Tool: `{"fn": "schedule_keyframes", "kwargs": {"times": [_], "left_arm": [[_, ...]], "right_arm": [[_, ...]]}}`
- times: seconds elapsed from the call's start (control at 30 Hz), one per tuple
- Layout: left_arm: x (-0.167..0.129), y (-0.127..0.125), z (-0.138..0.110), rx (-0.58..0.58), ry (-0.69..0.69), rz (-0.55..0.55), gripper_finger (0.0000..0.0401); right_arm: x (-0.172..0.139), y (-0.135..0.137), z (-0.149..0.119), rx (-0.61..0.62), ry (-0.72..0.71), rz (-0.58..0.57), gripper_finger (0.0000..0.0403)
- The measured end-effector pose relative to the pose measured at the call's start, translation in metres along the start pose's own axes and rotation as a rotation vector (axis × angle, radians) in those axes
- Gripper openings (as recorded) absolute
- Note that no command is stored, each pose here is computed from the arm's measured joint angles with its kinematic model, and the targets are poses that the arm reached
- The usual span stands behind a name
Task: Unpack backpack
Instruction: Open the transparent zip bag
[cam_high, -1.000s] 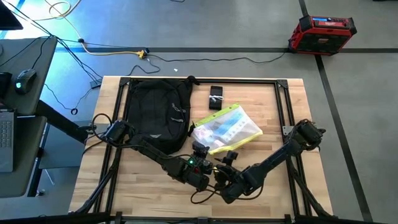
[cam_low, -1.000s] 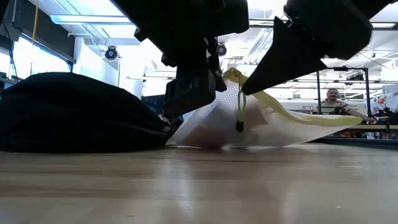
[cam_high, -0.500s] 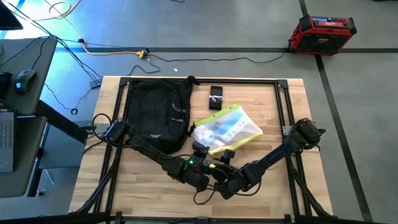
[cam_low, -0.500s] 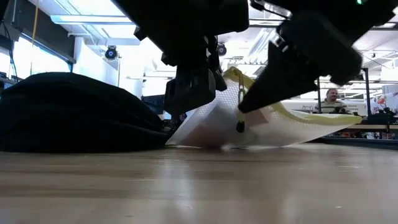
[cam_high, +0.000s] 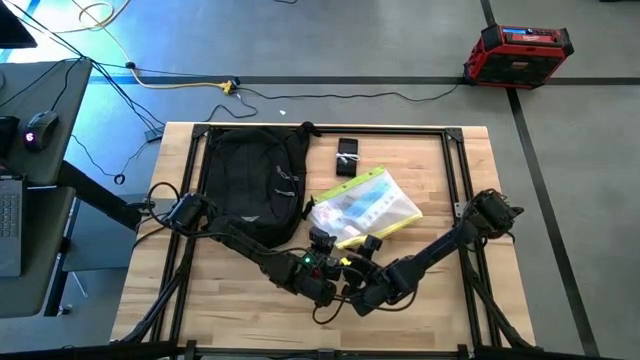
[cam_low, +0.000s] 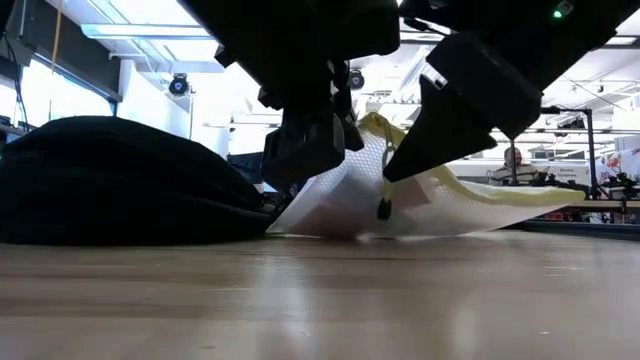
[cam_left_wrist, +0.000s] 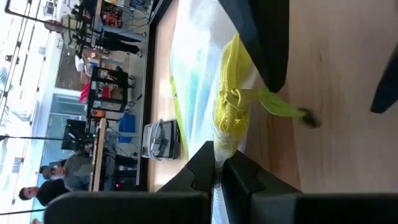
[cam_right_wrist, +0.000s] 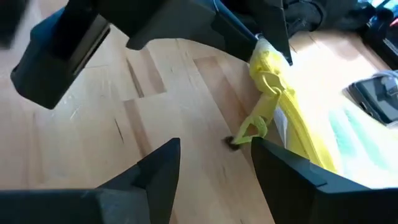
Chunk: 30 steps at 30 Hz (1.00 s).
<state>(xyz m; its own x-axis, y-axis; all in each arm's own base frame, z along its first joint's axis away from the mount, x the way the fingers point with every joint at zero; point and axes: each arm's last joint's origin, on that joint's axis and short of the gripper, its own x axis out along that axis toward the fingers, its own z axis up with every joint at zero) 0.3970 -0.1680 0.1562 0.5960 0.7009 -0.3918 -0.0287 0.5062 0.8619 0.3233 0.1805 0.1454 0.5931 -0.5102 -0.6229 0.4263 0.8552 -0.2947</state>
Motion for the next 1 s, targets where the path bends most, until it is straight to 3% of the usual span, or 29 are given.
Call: {"fn": "schedule_keyframes", "kwargs": {"times": [0.3,0.43,0.63,0.87,1.0], "left_arm": [[0.000,-0.001,0.000,0.002,-0.002,-0.013,0.0000],[0.000,-0.002,0.000,0.007,-0.010,-0.046,0.0000],[-0.002,-0.003,0.001,0.022,-0.020,-0.054,0.0000],[-0.004,-0.003,0.002,0.026,-0.025,-0.041,0.0000],[-0.009,-0.005,0.003,0.083,-0.034,-0.042,0.0000]], "right_arm": [[0.002,-0.001,0.002,-0.007,-0.009,-0.013,0.0162],[0.002,-0.002,0.003,-0.005,-0.012,-0.016,0.0115],[0.001,-0.003,0.007,-0.013,-0.002,-0.018,0.0013],[-0.008,-0.009,0.002,-0.022,0.044,-0.097,0.0002],[-0.013,-0.015,-0.006,-0.017,0.091,-0.156,0.0001]]}}
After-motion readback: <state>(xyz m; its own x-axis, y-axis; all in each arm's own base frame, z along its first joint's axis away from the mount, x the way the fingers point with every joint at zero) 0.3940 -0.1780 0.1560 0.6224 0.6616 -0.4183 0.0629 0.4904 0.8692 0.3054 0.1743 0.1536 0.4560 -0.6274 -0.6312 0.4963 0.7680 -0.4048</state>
